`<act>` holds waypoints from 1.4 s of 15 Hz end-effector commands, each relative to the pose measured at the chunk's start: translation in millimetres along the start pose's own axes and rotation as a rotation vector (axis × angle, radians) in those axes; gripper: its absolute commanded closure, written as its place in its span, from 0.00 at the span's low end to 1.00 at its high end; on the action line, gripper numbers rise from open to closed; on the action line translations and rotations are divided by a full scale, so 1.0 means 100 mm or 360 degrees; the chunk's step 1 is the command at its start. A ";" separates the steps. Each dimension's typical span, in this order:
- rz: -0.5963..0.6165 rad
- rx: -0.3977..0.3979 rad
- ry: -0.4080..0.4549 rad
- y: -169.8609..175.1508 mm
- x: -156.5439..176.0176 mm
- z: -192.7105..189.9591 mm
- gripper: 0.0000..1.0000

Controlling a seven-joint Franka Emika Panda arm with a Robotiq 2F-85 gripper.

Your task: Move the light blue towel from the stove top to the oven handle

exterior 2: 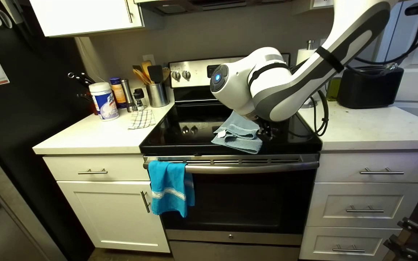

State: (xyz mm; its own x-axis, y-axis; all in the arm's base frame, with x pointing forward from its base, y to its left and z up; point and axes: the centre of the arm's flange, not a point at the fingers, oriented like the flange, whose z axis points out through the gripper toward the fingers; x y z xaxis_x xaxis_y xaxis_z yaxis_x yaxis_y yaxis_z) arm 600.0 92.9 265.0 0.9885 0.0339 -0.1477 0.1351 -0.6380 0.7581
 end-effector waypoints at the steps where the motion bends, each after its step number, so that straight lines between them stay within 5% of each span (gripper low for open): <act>1: 0.0017 -0.0081 -0.0012 0.00 0.13 0.06 0.00; 11: 0.0037 0.0039 0.0052 0.13 0.21 0.03 0.00; 17: 0.0009 0.0257 0.0233 0.04 0.27 -0.22 0.00; 21: -0.0030 0.0323 0.0226 -0.15 0.33 -0.23 0.00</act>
State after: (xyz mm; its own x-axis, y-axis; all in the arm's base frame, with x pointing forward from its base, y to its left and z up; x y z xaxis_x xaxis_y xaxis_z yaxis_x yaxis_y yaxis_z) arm 631.6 118.6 268.0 0.9918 0.1237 -0.0321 0.1148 -0.7522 0.6489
